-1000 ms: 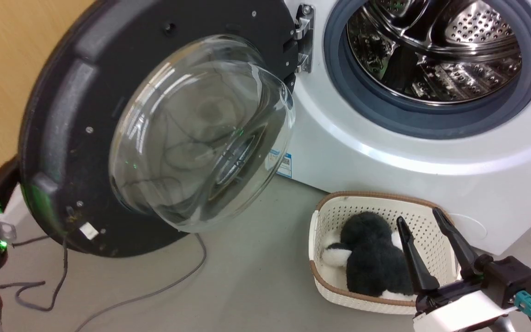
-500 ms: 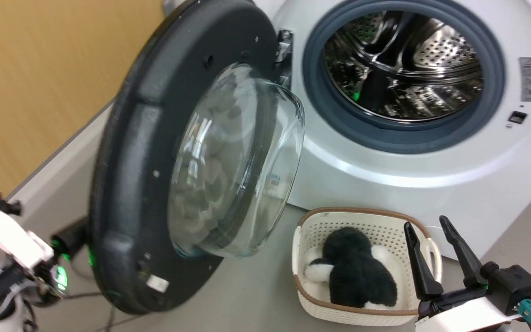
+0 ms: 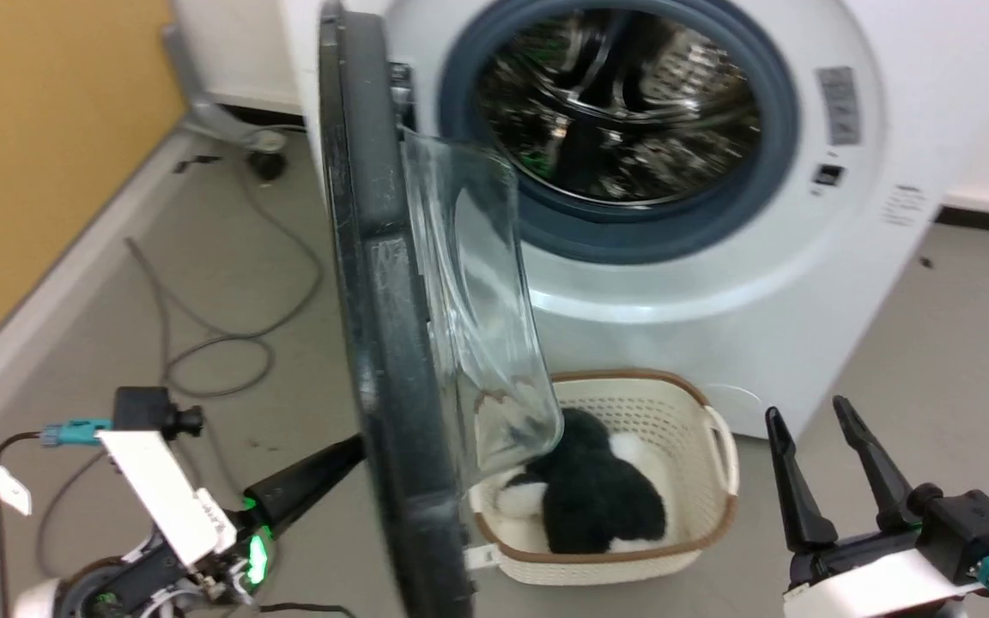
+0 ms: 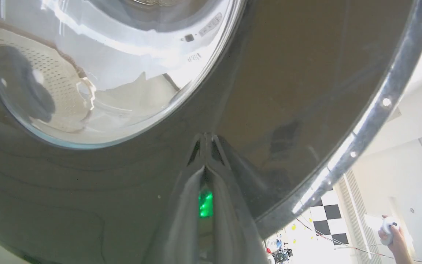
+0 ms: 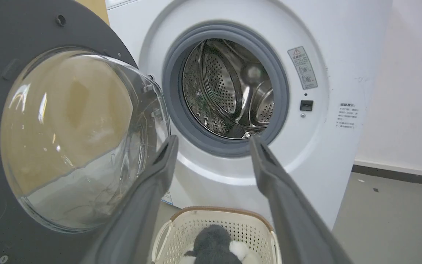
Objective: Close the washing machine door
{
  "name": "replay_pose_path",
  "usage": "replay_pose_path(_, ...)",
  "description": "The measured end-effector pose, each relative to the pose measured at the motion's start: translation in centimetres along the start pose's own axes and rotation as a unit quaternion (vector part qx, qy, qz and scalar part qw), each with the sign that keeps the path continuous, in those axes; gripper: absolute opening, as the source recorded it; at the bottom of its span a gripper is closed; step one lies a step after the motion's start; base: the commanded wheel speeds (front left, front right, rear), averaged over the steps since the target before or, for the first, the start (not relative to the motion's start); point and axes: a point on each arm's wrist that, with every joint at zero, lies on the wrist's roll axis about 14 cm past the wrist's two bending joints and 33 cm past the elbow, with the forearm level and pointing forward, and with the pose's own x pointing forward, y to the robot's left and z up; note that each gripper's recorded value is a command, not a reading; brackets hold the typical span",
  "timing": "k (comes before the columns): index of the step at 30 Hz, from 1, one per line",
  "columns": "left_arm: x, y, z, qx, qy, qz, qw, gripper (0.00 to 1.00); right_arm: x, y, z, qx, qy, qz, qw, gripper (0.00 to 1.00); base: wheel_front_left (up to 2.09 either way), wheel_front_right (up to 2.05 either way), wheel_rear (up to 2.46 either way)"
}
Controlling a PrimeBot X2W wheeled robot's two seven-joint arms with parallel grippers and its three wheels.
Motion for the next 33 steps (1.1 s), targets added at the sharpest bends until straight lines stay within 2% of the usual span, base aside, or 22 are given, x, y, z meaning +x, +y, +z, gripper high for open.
replay_pose_path(5, 4.0, -1.3, -2.1, -0.012, 0.042, -0.037, 0.998, 0.0, -1.3, -2.3, 0.1, -0.007, 0.001, -0.037, 0.999, 1.0, 0.0, 0.0, 0.0)
replay_pose_path(15, 12.4, -1.6, -6.4, -0.057, 0.097, -0.073, 0.991, 0.0, -4.5, -6.8, -0.2, -0.017, 0.014, -0.118, 0.993, 1.0, 0.0, 0.0, 0.0)
replay_pose_path(21, 17.4, -1.5, -6.7, -0.116, 0.075, -0.087, 0.987, 0.0, -6.4, -9.2, -0.5, -0.024, 0.021, -0.165, 0.986, 1.0, 0.0, 0.0, 0.0)
replay_pose_path(29, 24.3, -1.4, -6.3, -0.149, 0.017, -0.082, 0.985, 0.0, -8.7, -11.4, -0.9, -0.032, 0.033, -0.215, 0.976, 1.0, 0.0, 0.0, 0.0)
replay_pose_path(33, 27.2, -2.2, -7.0, -0.152, 0.012, -0.086, 0.985, 0.0, -9.7, -12.1, -1.2, -0.034, 0.042, -0.233, 0.971, 1.0, 0.0, 0.0, 0.0)
